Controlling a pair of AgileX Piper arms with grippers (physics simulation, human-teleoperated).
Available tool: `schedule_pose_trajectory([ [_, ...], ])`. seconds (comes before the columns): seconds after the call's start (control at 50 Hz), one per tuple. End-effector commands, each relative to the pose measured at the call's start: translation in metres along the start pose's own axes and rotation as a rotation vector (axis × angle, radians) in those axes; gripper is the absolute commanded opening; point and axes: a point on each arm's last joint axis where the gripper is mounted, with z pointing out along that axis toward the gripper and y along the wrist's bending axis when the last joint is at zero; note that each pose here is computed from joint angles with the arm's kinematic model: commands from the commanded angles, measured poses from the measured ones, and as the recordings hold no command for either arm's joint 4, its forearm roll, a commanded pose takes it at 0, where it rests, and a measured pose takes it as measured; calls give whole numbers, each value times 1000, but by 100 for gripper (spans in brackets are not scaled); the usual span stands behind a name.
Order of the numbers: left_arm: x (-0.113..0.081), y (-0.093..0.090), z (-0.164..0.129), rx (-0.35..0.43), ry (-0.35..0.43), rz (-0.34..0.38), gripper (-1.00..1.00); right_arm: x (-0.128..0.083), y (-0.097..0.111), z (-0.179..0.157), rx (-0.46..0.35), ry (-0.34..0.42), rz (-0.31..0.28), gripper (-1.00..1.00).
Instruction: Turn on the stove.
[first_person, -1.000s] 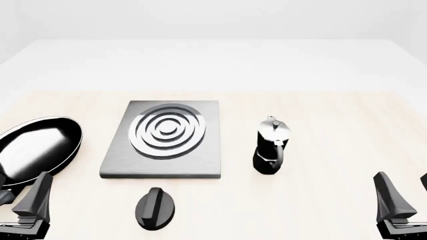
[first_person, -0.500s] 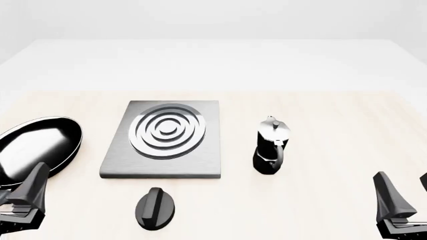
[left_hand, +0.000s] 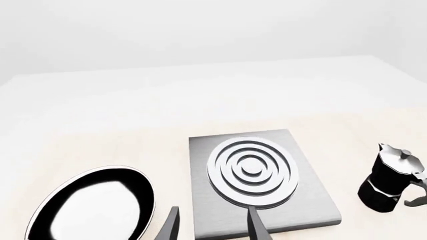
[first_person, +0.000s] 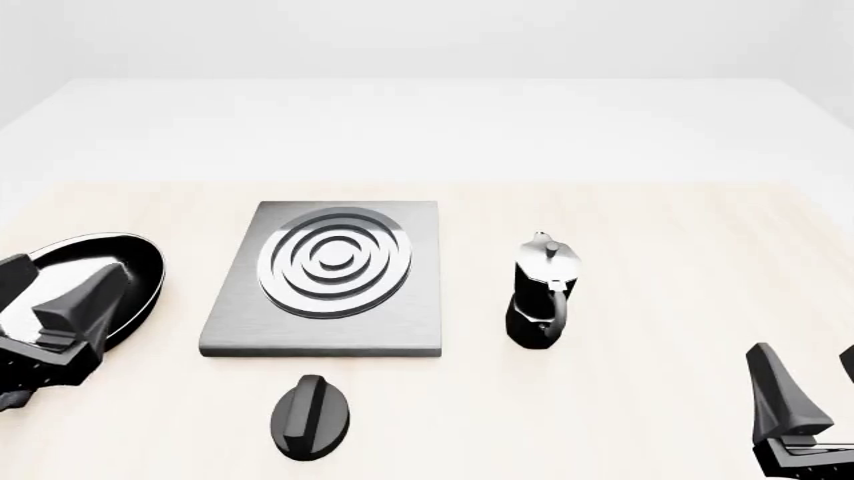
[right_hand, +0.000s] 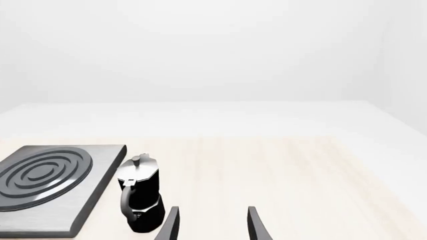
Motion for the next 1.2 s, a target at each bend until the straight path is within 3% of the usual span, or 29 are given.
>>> schedule_pose_trajectory([
  [0.02,-23,-6,16,53,64,4,100,0,0,0,0,0,0,100],
  [0.28,-39,-18,40,125,147,0,100,0,0,0,0,0,0,100],
  [0.5,-37,-30,54,191,227,2,100,0,0,0,0,0,0,100],
  [1.2,6,-52,78,261,340,-58,100,-1,0,0,0,0,0,100],
])
